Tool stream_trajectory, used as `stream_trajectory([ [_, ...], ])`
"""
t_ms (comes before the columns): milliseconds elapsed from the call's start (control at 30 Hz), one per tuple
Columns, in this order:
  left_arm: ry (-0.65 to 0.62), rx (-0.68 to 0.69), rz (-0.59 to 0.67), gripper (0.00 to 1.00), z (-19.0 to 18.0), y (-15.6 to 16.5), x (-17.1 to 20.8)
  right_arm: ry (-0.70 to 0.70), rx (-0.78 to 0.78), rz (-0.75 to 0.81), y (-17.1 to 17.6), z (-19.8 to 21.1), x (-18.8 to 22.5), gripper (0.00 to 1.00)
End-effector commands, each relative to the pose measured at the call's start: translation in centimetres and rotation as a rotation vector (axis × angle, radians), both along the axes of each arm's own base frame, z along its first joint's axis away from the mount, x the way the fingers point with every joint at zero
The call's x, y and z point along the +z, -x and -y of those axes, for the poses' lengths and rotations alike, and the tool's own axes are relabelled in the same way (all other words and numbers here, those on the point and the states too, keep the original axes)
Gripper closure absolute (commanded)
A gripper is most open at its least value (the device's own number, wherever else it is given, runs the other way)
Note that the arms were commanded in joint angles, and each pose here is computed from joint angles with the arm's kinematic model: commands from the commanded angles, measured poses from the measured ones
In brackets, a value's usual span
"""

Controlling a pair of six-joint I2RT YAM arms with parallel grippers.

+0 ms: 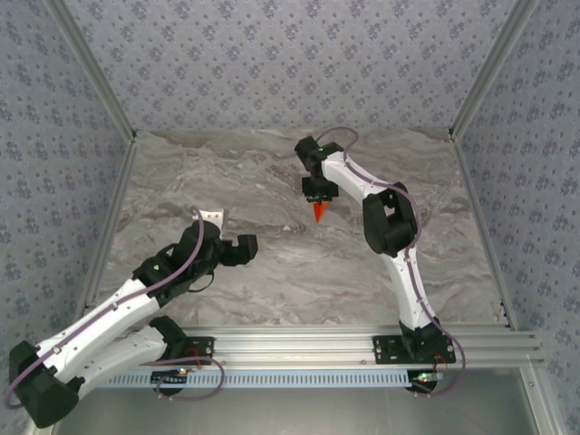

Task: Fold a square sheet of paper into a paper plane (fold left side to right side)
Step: Place the paper plane at the top-center of the table.

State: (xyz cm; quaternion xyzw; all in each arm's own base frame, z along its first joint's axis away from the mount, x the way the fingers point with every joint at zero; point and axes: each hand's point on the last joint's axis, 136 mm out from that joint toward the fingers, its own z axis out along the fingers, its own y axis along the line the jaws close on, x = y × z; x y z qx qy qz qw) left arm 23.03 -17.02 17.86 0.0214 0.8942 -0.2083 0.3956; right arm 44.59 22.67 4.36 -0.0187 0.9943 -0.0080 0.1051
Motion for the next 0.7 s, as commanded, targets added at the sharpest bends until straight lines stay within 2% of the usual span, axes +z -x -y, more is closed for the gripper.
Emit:
stream_trajectory([
  [0,-0.01,-0.018,0.006,0.02,0.1,-0.1,0.4,0.036,-0.01,-0.022,0.2,0.3,-0.7,0.75],
  [233,-0.019,-0.016,0.004,0.02,0.1,-0.2,0.5,0.021,0.003,-0.045,0.4,-0.3,-1.8,0.69],
  [400,-0.02,-0.016,0.001,0.02,0.2,-0.2,0.5,0.026,0.015,-0.056,0.6,-0.4,-2.1,0.68],
  [533,-0.026,-0.011,0.002,0.02,0.0,-0.2,0.5,0.044,0.032,-0.037,0.7,-0.3,-1.0,0.67],
  [667,-0.029,0.014,0.01,0.02,-0.4,-0.5,0.8,0.063,0.059,-0.009,1.1,-0.2,1.0,0.62],
])
